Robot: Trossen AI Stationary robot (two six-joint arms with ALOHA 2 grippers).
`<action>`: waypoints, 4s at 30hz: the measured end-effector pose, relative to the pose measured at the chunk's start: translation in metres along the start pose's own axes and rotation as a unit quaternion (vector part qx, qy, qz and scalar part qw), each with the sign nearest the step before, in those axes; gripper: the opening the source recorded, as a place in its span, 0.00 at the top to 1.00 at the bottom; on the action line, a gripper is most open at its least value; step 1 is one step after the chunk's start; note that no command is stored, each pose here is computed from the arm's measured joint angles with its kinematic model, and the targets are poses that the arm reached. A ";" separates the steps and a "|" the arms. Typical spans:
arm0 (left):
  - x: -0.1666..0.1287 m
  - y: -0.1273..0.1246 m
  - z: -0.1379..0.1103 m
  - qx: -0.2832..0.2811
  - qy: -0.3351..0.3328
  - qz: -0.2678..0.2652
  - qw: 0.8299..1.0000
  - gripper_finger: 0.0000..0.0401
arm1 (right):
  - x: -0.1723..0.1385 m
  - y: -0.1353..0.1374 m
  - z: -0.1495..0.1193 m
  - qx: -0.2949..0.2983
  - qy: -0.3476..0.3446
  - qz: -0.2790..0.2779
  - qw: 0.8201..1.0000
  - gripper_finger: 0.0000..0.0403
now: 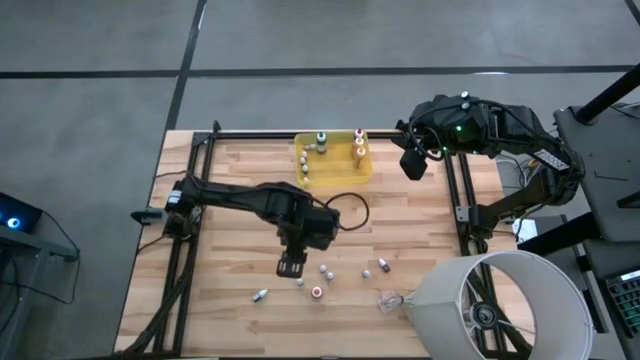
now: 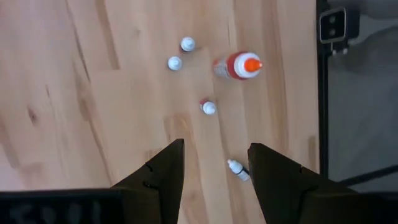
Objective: Pick & Place food coloring
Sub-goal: Put the large orange food coloring bottle into the yellow bin
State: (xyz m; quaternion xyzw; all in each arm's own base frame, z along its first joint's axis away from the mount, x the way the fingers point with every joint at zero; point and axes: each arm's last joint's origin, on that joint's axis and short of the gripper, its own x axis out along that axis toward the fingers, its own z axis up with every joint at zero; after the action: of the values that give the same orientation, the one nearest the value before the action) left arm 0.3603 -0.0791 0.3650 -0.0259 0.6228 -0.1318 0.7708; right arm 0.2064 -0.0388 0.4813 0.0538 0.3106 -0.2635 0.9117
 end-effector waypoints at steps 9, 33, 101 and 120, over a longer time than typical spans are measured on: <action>0.012 -0.019 -0.001 0.128 0.006 -0.007 0.992 0.63 | 0.000 0.000 0.000 0.005 0.000 0.000 1.000 0.59; 0.024 -0.051 0.021 0.171 -0.112 -0.022 0.979 0.63 | 0.000 -0.001 -0.004 -0.019 0.019 -0.004 1.000 0.59; 0.132 -0.045 0.010 0.158 -0.105 0.009 0.982 0.46 | 0.000 -0.001 -0.005 -0.018 0.028 0.004 0.999 0.59; 0.148 -0.043 0.009 0.151 -0.068 0.011 0.986 0.47 | 0.000 -0.001 -0.005 -0.019 0.028 0.004 0.999 0.59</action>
State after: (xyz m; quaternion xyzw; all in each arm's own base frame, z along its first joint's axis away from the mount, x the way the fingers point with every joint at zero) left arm 0.3895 -0.1564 0.2342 0.0887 0.5423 -0.2135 0.8077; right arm 0.2031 -0.0379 0.4771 0.0447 0.3411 -0.2522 0.9045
